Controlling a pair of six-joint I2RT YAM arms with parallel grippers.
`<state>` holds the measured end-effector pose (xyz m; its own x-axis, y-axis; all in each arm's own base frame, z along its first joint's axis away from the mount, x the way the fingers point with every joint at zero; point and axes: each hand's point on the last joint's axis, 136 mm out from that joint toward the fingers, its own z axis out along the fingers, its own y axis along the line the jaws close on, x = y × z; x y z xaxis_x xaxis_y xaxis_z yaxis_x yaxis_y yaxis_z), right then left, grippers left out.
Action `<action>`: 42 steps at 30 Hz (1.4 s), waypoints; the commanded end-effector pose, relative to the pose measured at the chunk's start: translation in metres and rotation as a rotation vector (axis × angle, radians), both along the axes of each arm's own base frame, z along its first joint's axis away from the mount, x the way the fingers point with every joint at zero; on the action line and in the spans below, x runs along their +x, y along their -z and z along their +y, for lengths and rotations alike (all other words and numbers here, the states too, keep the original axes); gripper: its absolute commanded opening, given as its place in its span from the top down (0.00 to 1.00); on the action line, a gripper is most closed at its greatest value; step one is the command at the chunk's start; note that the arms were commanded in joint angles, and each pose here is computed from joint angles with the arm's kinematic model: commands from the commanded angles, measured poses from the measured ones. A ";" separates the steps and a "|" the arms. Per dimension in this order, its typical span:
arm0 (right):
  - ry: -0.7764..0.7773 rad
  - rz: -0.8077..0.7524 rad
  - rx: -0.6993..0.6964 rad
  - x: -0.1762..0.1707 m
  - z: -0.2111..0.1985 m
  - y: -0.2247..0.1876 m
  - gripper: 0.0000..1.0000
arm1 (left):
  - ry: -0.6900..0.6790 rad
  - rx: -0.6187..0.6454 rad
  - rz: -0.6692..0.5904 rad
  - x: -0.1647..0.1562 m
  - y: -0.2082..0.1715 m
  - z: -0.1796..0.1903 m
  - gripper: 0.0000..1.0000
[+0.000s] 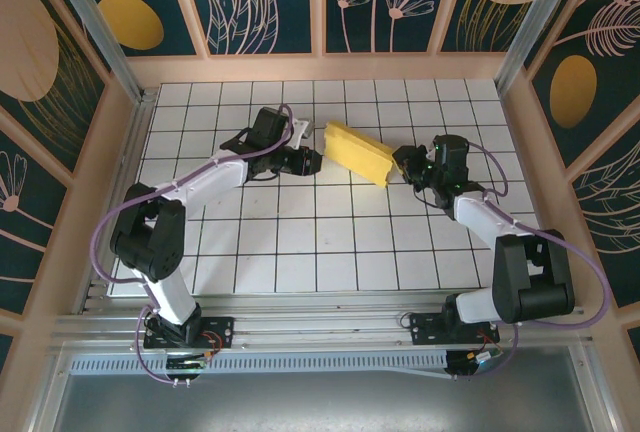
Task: Fold the paper box
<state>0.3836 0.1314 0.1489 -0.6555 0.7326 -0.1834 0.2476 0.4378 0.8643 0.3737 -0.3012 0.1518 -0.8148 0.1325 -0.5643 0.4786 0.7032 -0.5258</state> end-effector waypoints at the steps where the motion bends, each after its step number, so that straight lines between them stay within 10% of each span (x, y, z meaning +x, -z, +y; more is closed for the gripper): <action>1: 0.031 0.101 -0.035 -0.008 -0.005 0.031 0.75 | 0.003 -0.040 -0.011 -0.005 -0.014 -0.003 0.72; 12: -0.001 0.091 -0.108 -0.007 -0.007 0.032 0.76 | -0.275 -0.052 -0.173 0.056 -0.081 0.020 0.68; 24: -0.031 0.087 -0.158 -0.006 -0.007 0.035 0.76 | -0.299 -0.121 -0.018 0.129 -0.041 -0.009 0.61; 42: -0.050 0.094 -0.181 -0.005 -0.003 0.038 0.76 | -0.175 -0.118 0.142 0.101 0.027 -0.018 0.82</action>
<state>0.3927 0.1311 0.1479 -0.6762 0.6801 -0.2832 0.1984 0.5383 0.8191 0.4850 -0.3219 0.1554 -0.8538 -0.0970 -0.5115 0.3123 0.6906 -0.6524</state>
